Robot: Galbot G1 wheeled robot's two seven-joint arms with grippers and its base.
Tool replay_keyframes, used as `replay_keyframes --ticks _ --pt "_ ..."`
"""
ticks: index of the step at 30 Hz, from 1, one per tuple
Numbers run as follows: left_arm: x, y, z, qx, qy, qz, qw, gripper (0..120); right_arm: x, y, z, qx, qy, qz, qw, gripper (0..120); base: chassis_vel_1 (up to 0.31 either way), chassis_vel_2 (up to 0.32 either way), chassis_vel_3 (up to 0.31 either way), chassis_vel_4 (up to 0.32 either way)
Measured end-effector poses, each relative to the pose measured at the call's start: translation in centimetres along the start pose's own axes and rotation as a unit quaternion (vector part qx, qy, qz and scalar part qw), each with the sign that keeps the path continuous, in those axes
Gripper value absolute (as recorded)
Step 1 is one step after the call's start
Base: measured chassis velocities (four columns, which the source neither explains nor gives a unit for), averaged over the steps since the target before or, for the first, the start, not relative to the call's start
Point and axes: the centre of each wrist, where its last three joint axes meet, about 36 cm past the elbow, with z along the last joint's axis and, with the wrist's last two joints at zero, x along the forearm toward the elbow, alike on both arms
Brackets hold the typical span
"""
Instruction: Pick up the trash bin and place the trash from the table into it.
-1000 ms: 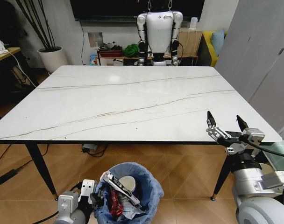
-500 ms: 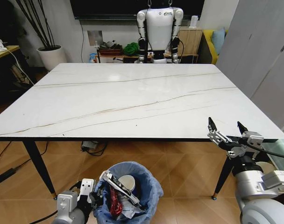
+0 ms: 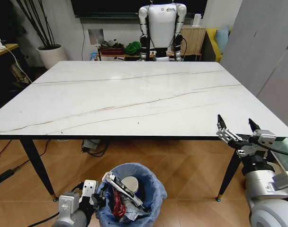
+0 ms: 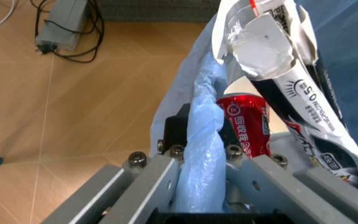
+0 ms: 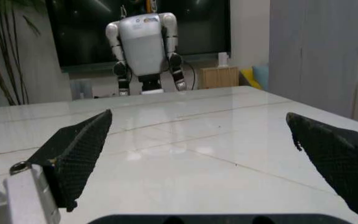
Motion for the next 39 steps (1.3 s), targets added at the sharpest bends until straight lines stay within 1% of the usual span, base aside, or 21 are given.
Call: replay_keyframes --ticks 18,31,39 --pt "-0.1 0.1 -0.3 -0.001 -0.005 0.003 1.0000 0 0.9 -0.1 0.5 0.007 0.021 -0.003 1.000 100 0.000 0.000 0.000 0.000" --pt "-0.1 0.1 -0.3 -0.001 -0.006 0.003 1.0000 0 1.0 -0.1 0.6 0.007 0.023 -0.004 1.000 100 0.000 0.000 0.000 0.000" --pt "-0.1 0.1 -0.3 -0.001 -0.006 0.004 1.0000 0 1.1 0.0 0.7 -0.012 0.017 0.001 1.000 100 0.000 0.000 0.000 0.000"
